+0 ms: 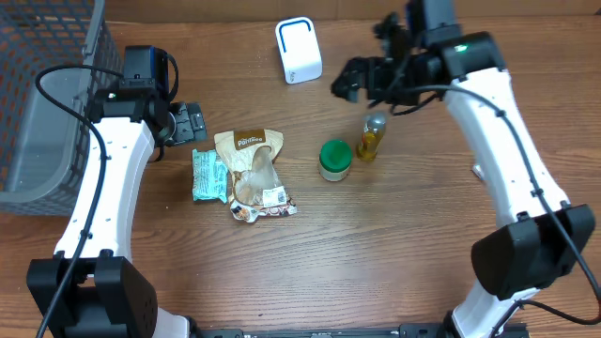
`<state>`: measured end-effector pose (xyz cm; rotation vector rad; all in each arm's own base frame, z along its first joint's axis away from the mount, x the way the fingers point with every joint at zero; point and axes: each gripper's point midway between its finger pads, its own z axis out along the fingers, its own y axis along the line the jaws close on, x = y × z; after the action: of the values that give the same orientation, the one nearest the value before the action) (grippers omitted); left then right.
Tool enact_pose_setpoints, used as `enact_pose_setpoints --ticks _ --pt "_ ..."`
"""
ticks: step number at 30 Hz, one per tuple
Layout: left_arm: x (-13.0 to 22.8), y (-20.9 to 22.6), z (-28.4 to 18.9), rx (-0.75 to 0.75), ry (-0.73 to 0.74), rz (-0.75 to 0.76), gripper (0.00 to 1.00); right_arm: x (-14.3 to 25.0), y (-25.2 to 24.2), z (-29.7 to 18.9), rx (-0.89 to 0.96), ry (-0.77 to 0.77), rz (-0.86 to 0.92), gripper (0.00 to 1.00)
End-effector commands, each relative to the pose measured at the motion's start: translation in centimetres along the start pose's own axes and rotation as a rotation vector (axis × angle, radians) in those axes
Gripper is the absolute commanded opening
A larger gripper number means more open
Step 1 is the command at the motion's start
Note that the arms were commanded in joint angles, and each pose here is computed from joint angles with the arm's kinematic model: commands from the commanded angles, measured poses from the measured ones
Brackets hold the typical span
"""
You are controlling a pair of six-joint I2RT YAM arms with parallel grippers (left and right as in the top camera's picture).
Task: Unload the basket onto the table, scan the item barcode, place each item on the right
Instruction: 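Swing the right gripper back over the green-lidded jar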
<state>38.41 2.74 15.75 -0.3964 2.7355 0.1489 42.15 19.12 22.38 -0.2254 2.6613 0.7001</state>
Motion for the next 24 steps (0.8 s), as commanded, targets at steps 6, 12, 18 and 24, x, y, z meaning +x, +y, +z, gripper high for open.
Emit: enact_pose_setpoints --ticks 6,12,18,24 --pt "-0.5 0.2 -0.3 -0.007 -0.014 0.009 1.00 0.8 7.0 1.9 0.021 -0.036 -0.209 1.00" --pt "-0.5 0.2 -0.3 -0.007 -0.014 0.009 0.99 3.0 10.6 3.0 0.008 -0.006 -0.293 1.00" --pt "-0.5 0.2 -0.3 -0.007 -0.014 0.009 0.99 4.6 10.1 4.0 0.036 0.043 -0.256 1.00" --pt "-0.5 0.2 -0.3 -0.007 -0.014 0.009 1.00 5.8 4.9 5.3 0.273 0.055 -0.116 1.00"
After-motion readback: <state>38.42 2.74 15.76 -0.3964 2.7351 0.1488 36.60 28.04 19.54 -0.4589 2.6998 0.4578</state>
